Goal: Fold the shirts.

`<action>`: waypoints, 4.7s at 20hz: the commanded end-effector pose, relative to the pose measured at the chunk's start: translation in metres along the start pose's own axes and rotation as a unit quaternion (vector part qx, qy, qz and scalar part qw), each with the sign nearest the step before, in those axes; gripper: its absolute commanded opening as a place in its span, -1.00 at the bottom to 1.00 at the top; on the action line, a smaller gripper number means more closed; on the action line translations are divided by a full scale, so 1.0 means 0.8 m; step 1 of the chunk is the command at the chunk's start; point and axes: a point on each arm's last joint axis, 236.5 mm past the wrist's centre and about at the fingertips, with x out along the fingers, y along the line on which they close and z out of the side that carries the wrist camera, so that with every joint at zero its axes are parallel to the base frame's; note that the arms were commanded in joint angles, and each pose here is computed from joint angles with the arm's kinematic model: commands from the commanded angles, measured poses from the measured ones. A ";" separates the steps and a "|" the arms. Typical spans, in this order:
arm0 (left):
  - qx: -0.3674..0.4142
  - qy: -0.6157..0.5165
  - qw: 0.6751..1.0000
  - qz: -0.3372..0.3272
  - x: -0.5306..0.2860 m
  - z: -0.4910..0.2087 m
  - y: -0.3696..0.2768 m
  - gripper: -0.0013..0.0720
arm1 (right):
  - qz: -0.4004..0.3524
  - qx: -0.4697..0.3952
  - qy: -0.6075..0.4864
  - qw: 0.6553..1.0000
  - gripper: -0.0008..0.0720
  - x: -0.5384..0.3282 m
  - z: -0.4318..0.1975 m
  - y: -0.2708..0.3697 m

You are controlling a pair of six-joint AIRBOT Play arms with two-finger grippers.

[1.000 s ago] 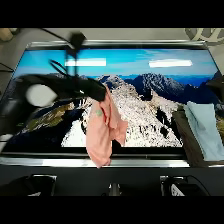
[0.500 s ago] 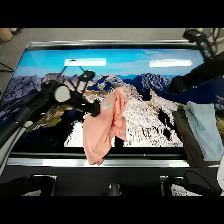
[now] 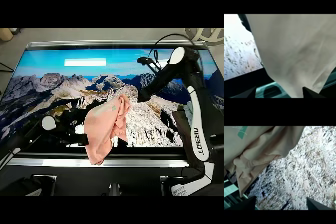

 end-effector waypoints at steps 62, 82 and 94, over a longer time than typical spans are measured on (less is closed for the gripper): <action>-0.017 -0.208 0.976 0.059 -0.119 0.095 0.055 -0.89 | 0.036 0.064 0.064 0.995 0.39 -0.017 -0.065 -0.047; 0.005 -0.229 0.972 0.053 -0.149 0.078 0.041 -0.89 | 0.151 0.273 -0.021 0.950 0.08 0.202 -0.099 0.074; 0.092 -0.750 0.651 0.072 -0.743 -0.002 -0.104 -0.90 | -0.408 -0.159 -0.526 0.729 -0.92 -0.549 -0.033 0.163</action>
